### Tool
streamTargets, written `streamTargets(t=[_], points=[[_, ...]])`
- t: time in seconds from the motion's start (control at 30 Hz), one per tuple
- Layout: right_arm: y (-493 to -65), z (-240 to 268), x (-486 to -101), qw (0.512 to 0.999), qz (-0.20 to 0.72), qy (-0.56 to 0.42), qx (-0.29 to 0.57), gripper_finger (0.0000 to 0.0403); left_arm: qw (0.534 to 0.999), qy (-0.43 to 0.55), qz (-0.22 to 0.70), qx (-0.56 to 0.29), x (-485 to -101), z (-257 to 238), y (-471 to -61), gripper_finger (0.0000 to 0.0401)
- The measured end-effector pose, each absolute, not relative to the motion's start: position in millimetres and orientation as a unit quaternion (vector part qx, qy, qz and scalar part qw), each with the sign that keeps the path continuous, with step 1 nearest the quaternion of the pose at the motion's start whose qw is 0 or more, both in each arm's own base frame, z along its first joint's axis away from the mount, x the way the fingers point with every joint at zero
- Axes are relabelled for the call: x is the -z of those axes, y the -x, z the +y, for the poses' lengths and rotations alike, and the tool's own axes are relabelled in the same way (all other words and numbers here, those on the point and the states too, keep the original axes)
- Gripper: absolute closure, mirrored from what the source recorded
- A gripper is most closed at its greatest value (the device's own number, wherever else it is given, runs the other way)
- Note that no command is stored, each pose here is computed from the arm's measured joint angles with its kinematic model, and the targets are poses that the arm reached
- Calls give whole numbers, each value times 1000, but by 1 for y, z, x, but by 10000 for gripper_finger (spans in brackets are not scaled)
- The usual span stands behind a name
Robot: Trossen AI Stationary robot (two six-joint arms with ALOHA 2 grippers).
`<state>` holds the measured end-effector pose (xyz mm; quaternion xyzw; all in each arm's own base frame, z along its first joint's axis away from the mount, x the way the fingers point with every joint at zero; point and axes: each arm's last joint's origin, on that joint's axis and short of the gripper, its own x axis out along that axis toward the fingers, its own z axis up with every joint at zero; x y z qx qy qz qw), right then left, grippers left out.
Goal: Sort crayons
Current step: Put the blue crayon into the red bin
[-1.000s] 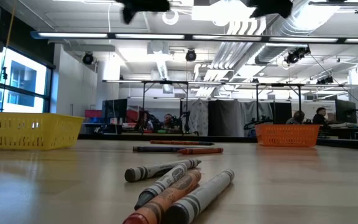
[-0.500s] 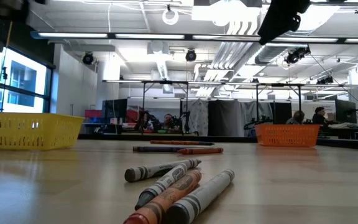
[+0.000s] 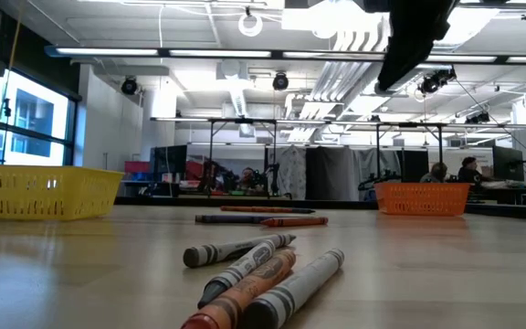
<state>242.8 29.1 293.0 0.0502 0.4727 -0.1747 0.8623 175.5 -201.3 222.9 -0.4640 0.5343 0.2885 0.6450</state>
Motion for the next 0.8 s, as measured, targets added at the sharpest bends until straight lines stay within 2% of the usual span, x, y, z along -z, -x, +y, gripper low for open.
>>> streamTargets(t=[0.8], points=[[-245, 29, -291, 862, 472, -55, 178, 221, 621, 443, 568, -310, -205, -200, -170, 387]])
